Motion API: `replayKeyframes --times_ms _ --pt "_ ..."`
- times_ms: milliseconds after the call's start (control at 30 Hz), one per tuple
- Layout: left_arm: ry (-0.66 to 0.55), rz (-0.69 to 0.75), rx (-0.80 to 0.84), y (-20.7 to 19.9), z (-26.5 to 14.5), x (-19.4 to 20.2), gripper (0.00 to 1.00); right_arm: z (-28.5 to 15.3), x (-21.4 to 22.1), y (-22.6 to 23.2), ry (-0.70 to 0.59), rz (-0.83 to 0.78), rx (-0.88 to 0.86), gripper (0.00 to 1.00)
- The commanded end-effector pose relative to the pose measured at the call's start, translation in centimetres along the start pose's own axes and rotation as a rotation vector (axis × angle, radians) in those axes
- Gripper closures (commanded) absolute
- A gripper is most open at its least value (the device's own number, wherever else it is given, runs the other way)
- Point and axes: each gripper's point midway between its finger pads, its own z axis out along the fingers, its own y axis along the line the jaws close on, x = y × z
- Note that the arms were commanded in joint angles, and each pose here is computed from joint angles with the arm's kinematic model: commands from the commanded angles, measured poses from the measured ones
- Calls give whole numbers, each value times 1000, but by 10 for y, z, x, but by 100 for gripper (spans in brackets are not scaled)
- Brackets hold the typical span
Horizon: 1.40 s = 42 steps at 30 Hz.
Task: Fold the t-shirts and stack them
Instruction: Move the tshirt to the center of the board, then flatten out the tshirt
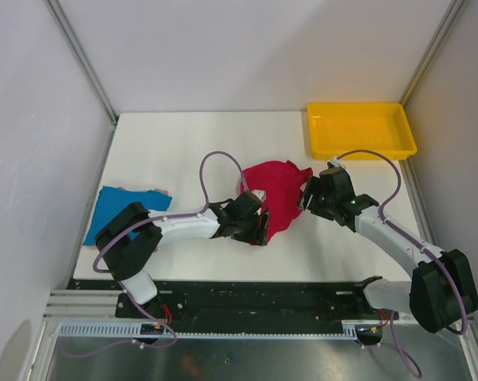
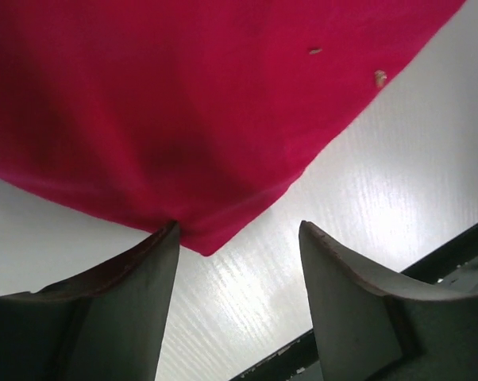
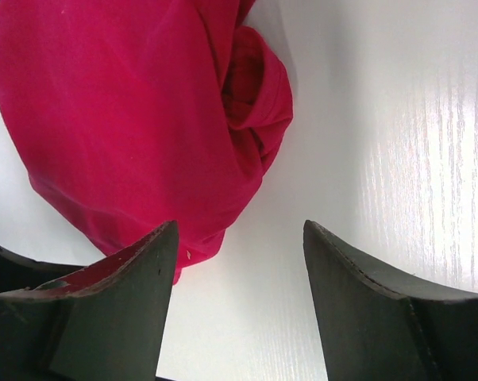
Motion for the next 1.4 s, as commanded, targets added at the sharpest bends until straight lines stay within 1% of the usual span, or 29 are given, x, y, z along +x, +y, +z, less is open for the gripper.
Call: replayKeyframes --times_ms 0,100,200,233,267,333,433,467,500,633,700,800,900,967,1033,1233,1367 --pt "-55 -8 -4 -9 8 -18 33 1 1 3 -8 7 -18 32" --pt "-79 -13 -48 -2 12 -22 36 3 5 1 -2 9 -15 33" --pt "-118 -14 -77 1 9 -31 45 6 7 -1 6 11 -14 33" --pt "-134 -12 -84 2 7 -35 49 7 8 -1 8 12 -14 33" --pt "-151 -10 -92 3 5 -39 55 8 8 0 10 12 -16 34" --pt "-194 -8 -105 4 -4 -49 71 9 8 1 12 12 -21 34" --pt "-283 -27 -117 8 -28 -70 91 11 7 2 8 13 -27 35" --pt "-315 -37 -117 10 -38 -78 95 12 7 2 9 13 -27 35" --pt "-347 -49 -116 12 -49 -86 98 13 7 2 9 14 -28 35" --pt "-484 -105 -113 21 -95 -114 100 20 6 3 15 36 -35 35" --pt "-550 -142 -125 31 -117 -125 100 23 7 7 25 47 -57 36" --pt "-612 -210 -166 54 -136 -135 100 27 6 11 25 58 -69 40" --pt "-612 -257 -183 72 -137 -143 100 33 10 12 36 55 -70 44" --pt "-609 -262 -188 76 -136 -147 100 37 12 17 44 52 -82 49" --pt "-606 -260 -189 76 -135 -151 100 43 16 23 51 47 -99 51" --pt "-611 -257 -191 77 -137 -155 100 56 20 42 31 -17 -105 51" --pt "-612 -260 -194 81 -139 -155 100 64 27 40 37 -43 -68 50"
